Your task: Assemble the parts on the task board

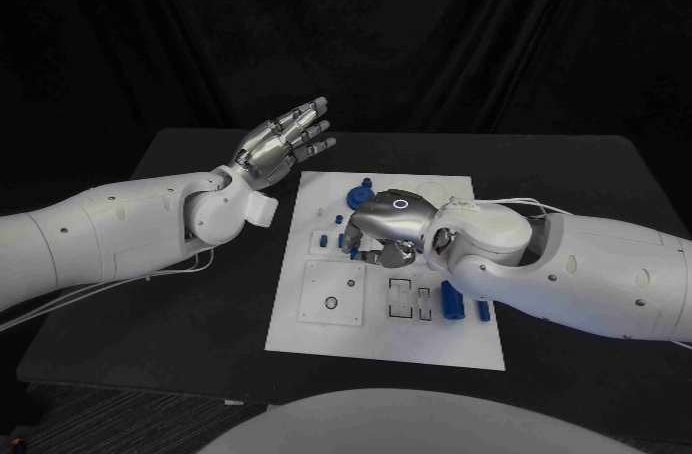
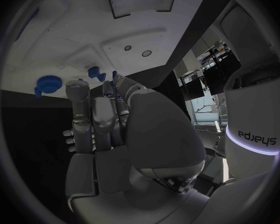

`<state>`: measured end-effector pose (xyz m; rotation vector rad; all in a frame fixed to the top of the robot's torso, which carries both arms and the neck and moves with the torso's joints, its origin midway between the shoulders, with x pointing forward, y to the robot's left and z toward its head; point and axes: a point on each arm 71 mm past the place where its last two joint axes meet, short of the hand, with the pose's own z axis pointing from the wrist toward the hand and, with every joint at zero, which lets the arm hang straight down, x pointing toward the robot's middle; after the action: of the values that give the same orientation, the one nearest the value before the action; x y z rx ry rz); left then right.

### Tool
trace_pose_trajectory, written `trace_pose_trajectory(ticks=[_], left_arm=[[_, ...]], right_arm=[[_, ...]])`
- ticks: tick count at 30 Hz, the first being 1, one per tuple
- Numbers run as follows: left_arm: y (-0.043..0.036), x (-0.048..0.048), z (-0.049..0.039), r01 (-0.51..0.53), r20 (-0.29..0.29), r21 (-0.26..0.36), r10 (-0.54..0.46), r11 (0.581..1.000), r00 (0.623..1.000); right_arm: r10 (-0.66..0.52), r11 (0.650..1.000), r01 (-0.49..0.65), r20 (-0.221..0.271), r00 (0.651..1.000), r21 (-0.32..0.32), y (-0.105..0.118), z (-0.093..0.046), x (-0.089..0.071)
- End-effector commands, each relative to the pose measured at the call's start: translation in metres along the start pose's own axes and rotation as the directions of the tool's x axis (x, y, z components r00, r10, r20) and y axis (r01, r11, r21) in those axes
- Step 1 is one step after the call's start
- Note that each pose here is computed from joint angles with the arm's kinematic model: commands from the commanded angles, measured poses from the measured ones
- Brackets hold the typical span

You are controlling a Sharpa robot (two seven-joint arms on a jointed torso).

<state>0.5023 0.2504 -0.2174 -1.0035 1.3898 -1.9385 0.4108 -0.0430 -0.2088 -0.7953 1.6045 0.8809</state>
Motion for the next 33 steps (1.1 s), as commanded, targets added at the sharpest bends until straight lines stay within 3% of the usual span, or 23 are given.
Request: trace_pose_trajectory(ticks=[1, 33], left_arm=[[-0.0002, 0.0025, 0.0009, 0.018, -0.012, 0.012, -0.017, 1.0, 1.0], [0.0004, 0.0027, 0.0009, 0.025, -0.021, 0.005, -0.025, 1.0, 0.999]], right_arm=[[0.0, 1.0, 0.0, -0.013, 1.0, 0.008, 0.0, 0.0, 0.003], [0.04, 0.999, -0.04, -0.074, 0.996, -0.004, 0.01, 0.006, 0.029]])
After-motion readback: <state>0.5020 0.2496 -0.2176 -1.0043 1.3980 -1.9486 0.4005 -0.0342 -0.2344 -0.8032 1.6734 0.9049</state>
